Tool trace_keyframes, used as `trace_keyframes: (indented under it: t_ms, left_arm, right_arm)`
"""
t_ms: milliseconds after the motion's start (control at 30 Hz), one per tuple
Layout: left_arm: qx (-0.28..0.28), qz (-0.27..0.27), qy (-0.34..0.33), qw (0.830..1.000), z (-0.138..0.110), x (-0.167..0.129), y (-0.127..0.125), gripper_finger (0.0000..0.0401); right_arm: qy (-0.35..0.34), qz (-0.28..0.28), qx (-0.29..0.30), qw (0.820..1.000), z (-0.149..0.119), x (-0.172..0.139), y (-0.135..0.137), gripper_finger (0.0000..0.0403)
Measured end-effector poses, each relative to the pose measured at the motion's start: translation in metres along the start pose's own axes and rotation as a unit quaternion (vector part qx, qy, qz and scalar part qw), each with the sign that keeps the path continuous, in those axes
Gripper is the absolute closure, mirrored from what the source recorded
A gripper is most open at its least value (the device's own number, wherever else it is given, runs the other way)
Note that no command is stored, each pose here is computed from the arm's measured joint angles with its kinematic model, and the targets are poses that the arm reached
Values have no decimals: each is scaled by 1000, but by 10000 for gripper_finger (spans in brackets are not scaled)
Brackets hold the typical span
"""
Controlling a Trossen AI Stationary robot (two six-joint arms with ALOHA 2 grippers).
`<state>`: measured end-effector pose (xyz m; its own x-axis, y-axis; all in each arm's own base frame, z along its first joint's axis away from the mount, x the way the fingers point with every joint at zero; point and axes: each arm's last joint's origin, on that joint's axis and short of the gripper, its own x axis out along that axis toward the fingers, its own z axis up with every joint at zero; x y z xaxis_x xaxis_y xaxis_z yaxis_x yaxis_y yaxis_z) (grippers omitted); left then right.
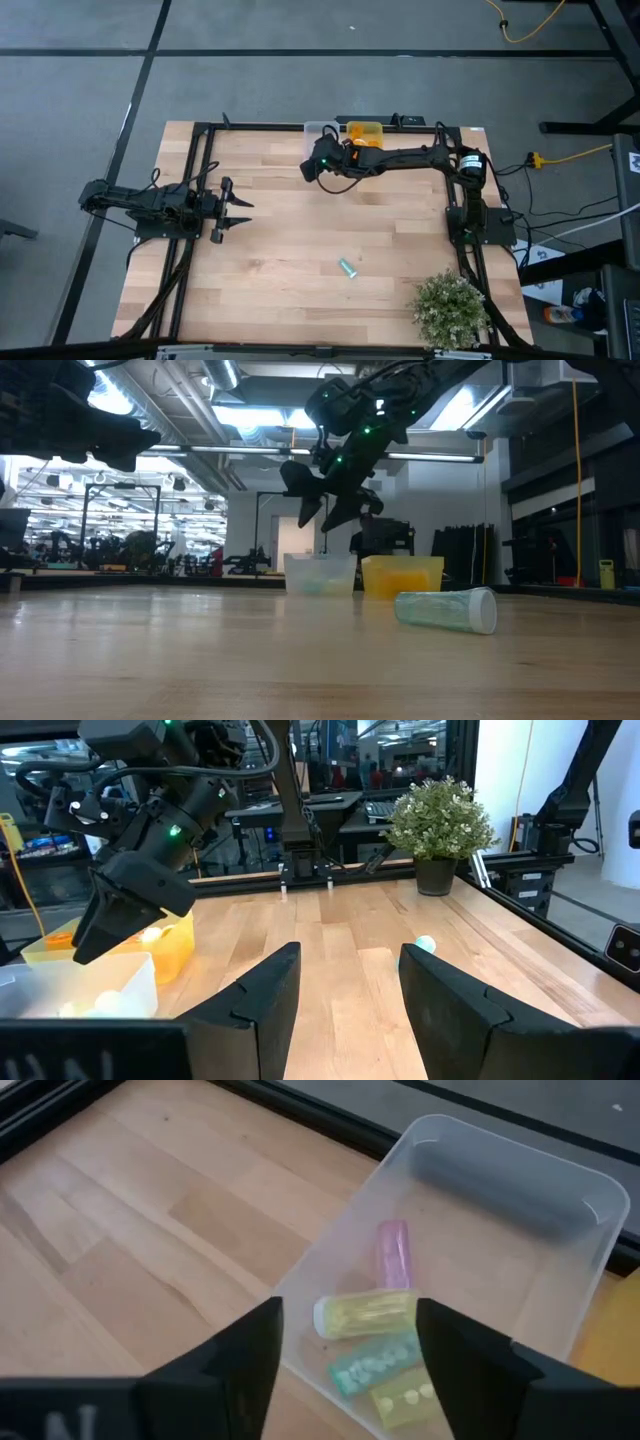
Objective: Pick and place medicine bottles into bin by pill shape (circle, oval)
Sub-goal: Put the small blue pill bottle into the transparent bin
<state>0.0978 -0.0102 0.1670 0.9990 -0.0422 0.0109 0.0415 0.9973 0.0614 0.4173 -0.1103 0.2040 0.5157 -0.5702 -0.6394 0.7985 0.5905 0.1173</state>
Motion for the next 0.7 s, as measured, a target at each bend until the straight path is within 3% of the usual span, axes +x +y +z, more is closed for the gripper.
trace_keyframes:
  t_ms: [167,367,567,700]
  left_arm:
    - [0,0,0,1000,0,0,0,236]
    - [0,0,0,1000,0,0,0,236]
    - [0,0,0,1000,0,0,0,236]
    - [0,0,0,1000,0,0,0,236]
  right_arm:
    - [6,5,3,1000,-1,0,1,155]
    - [38,48,16,998,-8,-5,10,154]
    - [94,92,-4,991,-30,-20,31,153]
    - [141,75,-17,987,-53,-35,43,153]
